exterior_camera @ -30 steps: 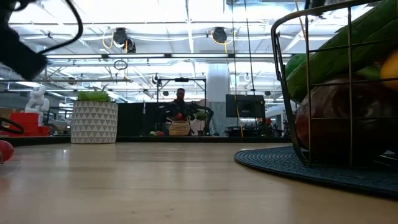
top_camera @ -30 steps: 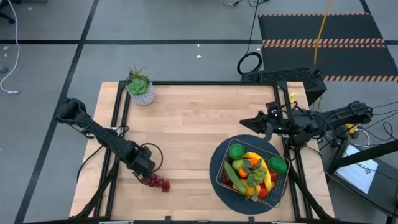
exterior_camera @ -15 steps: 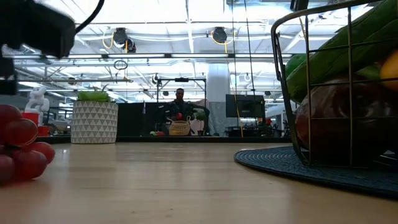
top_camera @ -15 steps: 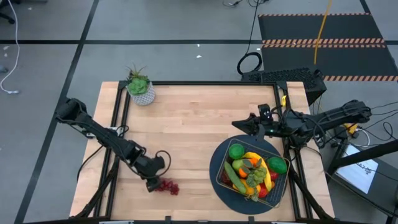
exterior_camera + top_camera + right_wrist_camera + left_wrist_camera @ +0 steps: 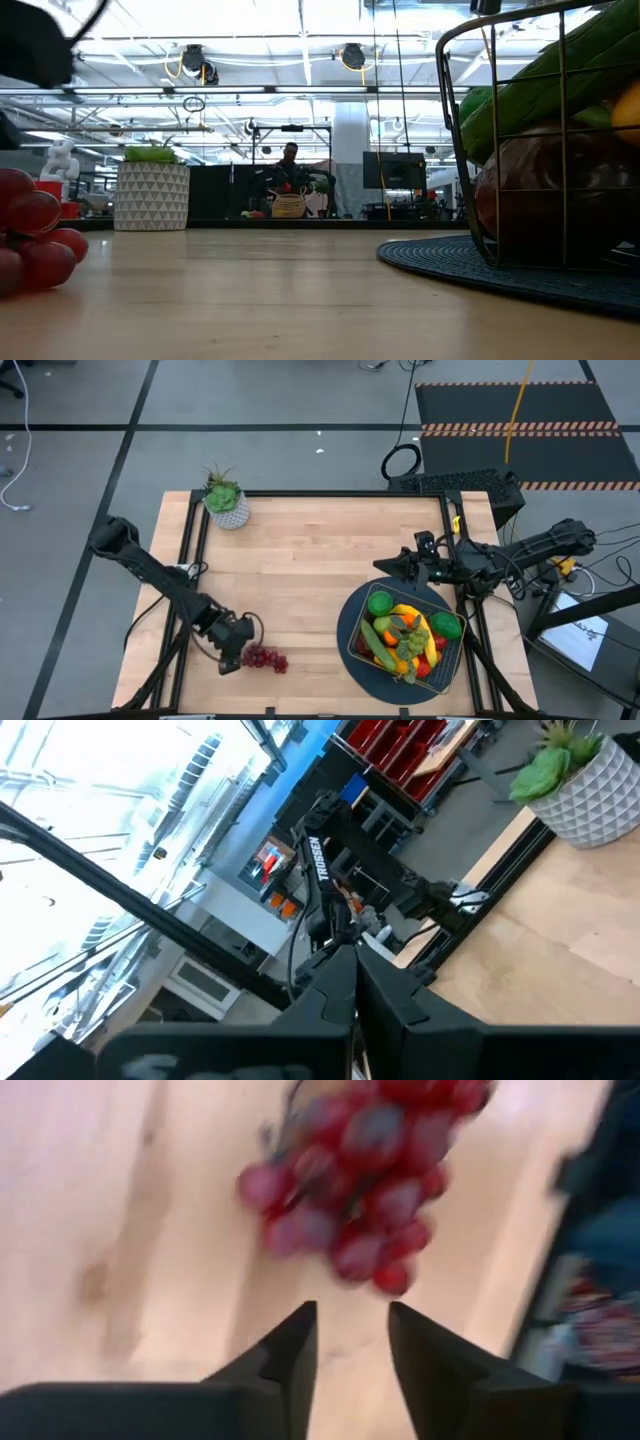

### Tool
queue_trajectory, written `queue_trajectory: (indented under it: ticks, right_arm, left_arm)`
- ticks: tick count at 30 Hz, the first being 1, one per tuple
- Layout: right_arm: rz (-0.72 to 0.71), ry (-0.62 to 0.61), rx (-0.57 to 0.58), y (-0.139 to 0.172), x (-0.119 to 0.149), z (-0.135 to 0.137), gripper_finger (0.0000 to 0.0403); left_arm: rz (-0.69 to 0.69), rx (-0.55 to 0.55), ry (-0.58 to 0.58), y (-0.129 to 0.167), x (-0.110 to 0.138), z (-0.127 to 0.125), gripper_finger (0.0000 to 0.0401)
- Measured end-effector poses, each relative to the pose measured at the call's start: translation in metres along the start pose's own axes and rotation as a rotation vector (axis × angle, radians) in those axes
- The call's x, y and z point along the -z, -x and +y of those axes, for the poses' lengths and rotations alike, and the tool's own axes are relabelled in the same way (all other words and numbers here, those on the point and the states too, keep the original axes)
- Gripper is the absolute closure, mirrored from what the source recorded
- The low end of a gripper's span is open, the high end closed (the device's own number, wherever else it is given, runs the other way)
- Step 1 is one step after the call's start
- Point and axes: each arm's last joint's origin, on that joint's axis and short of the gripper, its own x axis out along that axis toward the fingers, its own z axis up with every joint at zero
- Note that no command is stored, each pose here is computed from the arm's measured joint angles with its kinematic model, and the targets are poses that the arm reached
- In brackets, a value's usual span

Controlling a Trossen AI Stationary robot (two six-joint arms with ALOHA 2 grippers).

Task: Build produce basket
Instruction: Put the grapes into the gold wire basket

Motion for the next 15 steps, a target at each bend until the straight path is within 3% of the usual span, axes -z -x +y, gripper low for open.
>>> queue_trajectory:
  ticks: [7, 15]
  right_arm:
    - [-0.019, -0.002, 0.017, 0.004, 0.007, 0.005, 0.0403]
    - [-0.031, 0.003, 0.026, 0.005, 0.008, 0.006, 0.0403]
  left_arm:
    - [-0.034, -0.148, -0.154, -0.007, 0.023, -0.004, 0.0204]
    - [-0.079, -0.235, -0.345, -0.03, 0.028, -0.008, 0.0207]
